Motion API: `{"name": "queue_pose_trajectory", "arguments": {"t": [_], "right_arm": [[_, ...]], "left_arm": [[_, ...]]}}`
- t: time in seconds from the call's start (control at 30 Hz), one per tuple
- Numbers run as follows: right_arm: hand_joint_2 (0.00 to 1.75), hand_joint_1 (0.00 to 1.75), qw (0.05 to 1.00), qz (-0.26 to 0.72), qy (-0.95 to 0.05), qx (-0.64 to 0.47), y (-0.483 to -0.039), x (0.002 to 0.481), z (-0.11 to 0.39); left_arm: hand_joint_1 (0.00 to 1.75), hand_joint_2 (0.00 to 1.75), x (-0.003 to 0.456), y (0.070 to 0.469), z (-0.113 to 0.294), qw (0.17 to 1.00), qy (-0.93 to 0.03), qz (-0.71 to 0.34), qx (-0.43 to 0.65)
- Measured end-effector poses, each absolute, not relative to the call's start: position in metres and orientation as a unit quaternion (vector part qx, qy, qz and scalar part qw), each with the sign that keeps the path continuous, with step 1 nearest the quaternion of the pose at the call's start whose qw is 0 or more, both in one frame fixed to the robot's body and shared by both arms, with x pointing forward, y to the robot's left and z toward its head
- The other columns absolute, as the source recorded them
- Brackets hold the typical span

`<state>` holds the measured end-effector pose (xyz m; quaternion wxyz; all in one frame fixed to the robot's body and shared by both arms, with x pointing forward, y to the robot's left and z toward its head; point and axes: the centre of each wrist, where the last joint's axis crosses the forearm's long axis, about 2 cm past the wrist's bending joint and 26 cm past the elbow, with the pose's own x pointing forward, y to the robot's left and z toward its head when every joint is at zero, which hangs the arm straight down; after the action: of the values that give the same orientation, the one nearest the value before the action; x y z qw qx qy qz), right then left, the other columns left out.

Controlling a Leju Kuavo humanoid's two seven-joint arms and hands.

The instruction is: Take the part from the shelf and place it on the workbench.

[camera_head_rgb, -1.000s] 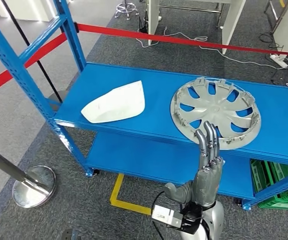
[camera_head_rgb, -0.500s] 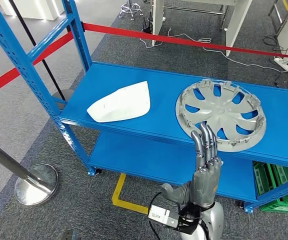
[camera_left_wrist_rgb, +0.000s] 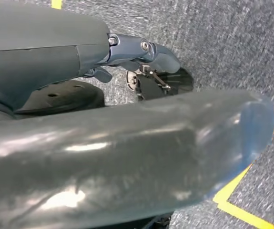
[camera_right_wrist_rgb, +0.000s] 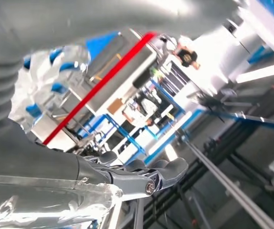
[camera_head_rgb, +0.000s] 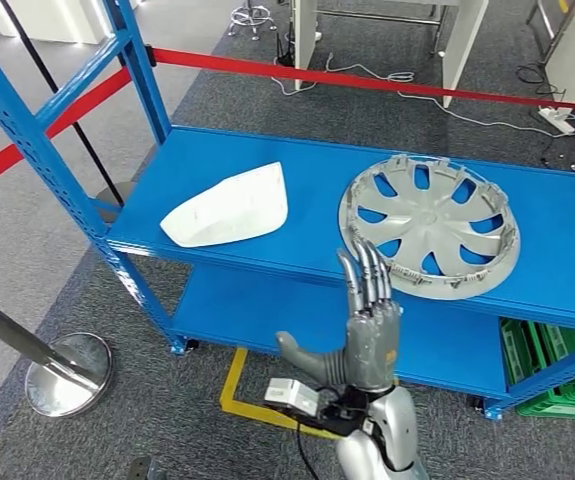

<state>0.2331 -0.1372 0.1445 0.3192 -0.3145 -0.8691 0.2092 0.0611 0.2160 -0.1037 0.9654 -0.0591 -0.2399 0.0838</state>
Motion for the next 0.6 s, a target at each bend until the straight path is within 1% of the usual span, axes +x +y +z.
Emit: {"name": "queue_pose_trajectory", "arguments": {"t": [0.17,0.27,0.43,0.6], "right_arm": [[1.75,0.0,0.335,0.229,-0.861,-0.308,-0.115,0.264,0.155],[1.75,0.0,0.344,0.259,-0.843,-0.323,-0.11,0.286,0.159],[1.75,0.0,0.366,0.312,-0.795,-0.369,-0.116,0.333,0.165],[1.75,0.0,0.38,0.335,-0.766,-0.396,-0.127,0.364,0.169]], "left_arm": [[0.0,0.0,0.063,0.214,-0.103,0.966,-0.242,0.067,-0.067],[0.0,0.0,0.065,0.213,-0.103,0.966,-0.24,0.057,-0.073],[0.0,0.0,0.071,0.212,-0.102,0.967,-0.24,0.039,-0.08],[0.0,0.0,0.078,0.211,-0.1,0.966,-0.241,0.025,-0.085]]}}
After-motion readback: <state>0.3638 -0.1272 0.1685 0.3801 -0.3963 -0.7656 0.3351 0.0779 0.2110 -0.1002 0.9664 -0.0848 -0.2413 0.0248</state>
